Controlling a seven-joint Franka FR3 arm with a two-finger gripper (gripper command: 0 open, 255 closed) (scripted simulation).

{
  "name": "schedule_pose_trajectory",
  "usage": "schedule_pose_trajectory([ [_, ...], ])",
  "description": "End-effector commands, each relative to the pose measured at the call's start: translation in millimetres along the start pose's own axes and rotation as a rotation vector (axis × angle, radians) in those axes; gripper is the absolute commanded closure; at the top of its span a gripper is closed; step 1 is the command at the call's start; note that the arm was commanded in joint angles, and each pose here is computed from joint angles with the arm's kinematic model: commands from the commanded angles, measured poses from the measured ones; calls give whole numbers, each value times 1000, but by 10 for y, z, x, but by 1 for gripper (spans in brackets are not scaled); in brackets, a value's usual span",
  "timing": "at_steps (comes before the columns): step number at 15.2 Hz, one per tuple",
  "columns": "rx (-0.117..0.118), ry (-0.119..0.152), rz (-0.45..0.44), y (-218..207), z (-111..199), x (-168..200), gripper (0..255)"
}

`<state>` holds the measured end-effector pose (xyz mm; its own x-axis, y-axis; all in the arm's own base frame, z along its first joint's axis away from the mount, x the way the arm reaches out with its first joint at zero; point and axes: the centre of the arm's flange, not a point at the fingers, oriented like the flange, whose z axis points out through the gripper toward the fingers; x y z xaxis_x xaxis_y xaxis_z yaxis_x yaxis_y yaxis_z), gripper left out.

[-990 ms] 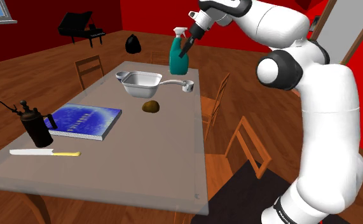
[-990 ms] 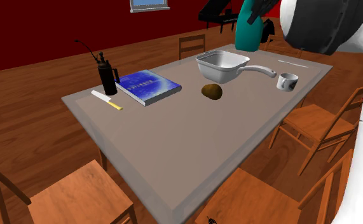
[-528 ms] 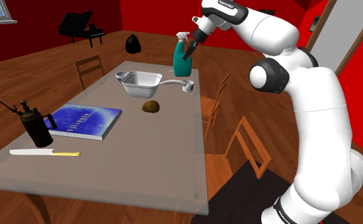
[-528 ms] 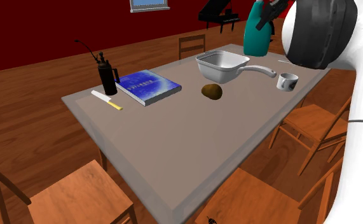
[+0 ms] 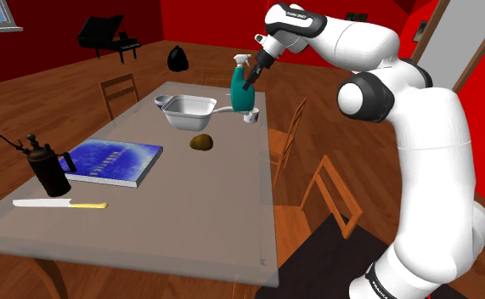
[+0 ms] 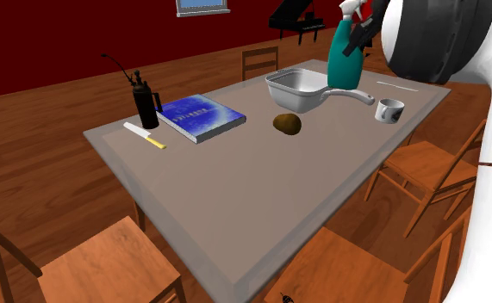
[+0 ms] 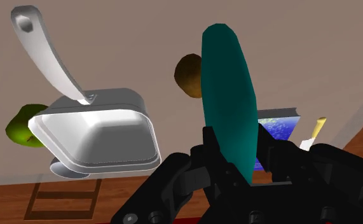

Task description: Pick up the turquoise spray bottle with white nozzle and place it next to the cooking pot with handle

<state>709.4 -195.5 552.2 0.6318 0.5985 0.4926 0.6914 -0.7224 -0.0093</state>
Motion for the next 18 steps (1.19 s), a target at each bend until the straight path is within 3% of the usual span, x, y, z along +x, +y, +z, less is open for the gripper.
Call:
schedule_pose_trajectory([
  [1, -1, 0, 0, -4, 86, -51, 255],
  [18, -1, 0, 0, 4, 867, -493, 255],
])
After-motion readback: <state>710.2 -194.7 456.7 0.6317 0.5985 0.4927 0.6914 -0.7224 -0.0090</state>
